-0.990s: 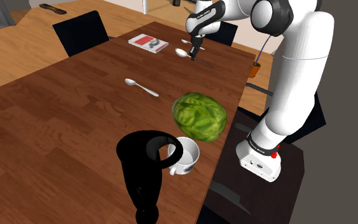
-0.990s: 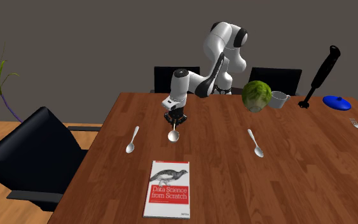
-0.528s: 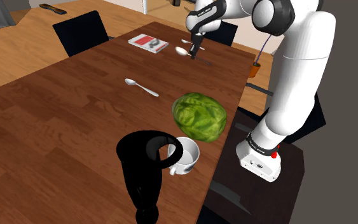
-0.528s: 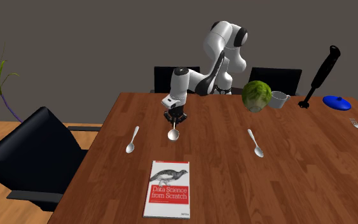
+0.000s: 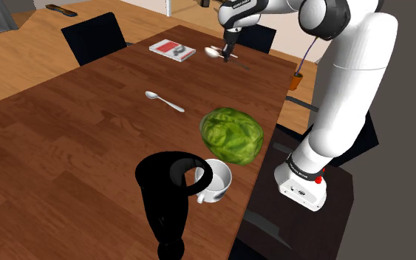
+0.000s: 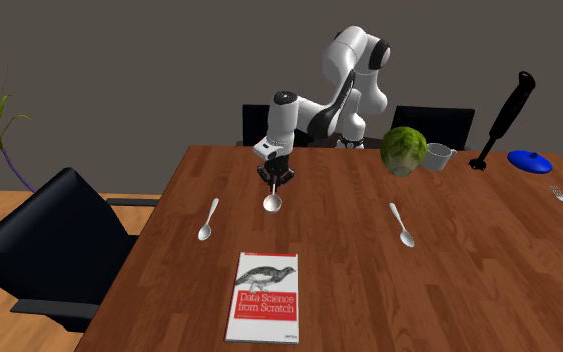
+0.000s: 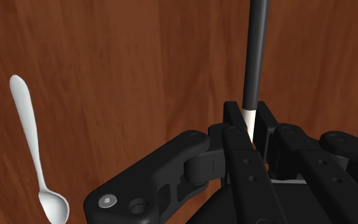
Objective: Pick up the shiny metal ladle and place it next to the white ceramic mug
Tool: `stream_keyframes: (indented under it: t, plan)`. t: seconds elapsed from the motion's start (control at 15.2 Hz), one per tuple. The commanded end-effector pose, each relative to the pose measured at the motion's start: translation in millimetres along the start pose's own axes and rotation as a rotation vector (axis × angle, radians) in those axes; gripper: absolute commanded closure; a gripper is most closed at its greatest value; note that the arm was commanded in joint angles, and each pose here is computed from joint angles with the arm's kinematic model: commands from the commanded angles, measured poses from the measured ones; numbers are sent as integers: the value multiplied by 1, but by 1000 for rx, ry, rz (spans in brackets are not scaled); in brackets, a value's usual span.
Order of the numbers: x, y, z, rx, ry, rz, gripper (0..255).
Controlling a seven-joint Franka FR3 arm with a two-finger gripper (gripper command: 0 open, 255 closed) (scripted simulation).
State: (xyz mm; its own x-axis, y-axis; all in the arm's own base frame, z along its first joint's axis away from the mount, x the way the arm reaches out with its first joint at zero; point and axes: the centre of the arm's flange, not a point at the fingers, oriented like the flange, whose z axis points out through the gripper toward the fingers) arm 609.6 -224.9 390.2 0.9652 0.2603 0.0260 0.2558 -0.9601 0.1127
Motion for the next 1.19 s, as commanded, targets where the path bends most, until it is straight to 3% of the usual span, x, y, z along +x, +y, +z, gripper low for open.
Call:
stream_keyframes:
  t: [0.0, 1.12]
  plan:
    - [0, 1, -10, 0, 0, 0, 255]
    - [2, 11, -98, 0, 0, 0, 255]
